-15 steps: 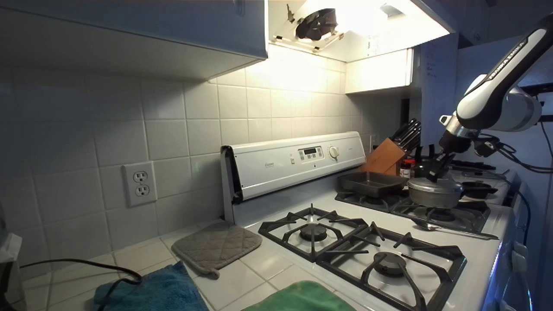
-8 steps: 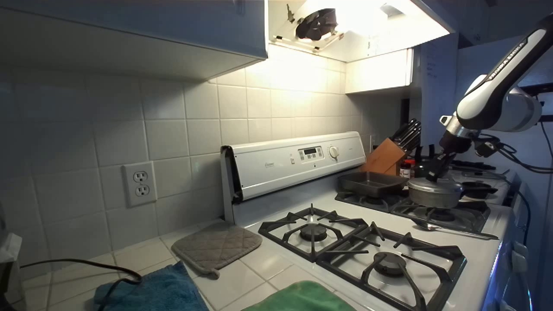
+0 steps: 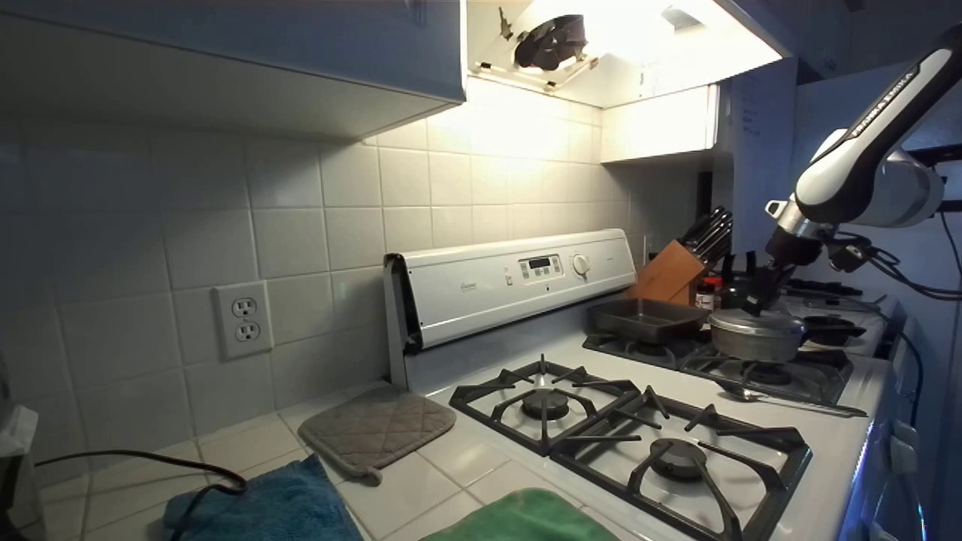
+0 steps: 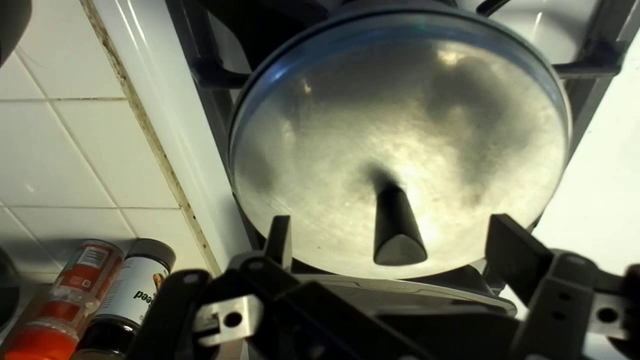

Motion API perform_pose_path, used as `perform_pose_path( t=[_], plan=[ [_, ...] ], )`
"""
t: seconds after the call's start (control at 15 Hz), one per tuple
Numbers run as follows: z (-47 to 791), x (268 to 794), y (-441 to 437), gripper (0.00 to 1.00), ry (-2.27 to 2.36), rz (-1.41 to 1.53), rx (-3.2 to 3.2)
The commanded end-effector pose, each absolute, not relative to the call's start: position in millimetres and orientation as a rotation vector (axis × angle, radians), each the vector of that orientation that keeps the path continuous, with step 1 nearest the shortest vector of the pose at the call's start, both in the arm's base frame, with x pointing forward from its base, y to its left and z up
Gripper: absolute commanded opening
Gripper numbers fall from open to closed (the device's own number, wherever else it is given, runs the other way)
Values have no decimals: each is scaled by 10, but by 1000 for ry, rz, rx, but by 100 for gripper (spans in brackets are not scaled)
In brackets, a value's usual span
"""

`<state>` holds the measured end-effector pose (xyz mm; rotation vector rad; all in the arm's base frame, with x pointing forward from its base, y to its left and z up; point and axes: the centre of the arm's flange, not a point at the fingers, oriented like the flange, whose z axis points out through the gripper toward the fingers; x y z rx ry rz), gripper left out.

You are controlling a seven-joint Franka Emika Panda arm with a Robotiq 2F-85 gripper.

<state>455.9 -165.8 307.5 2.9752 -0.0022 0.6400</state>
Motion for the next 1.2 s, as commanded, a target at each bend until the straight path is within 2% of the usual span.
perform_pose_path(
  t=[0.0,0.53,1.13],
  plan=[
    [3243,4423,-1827,100,158,573,2999],
    [3386,4186,-2332,100,452,400,2990],
    [3174,4033,-2465,100,657,211,2995]
  ],
)
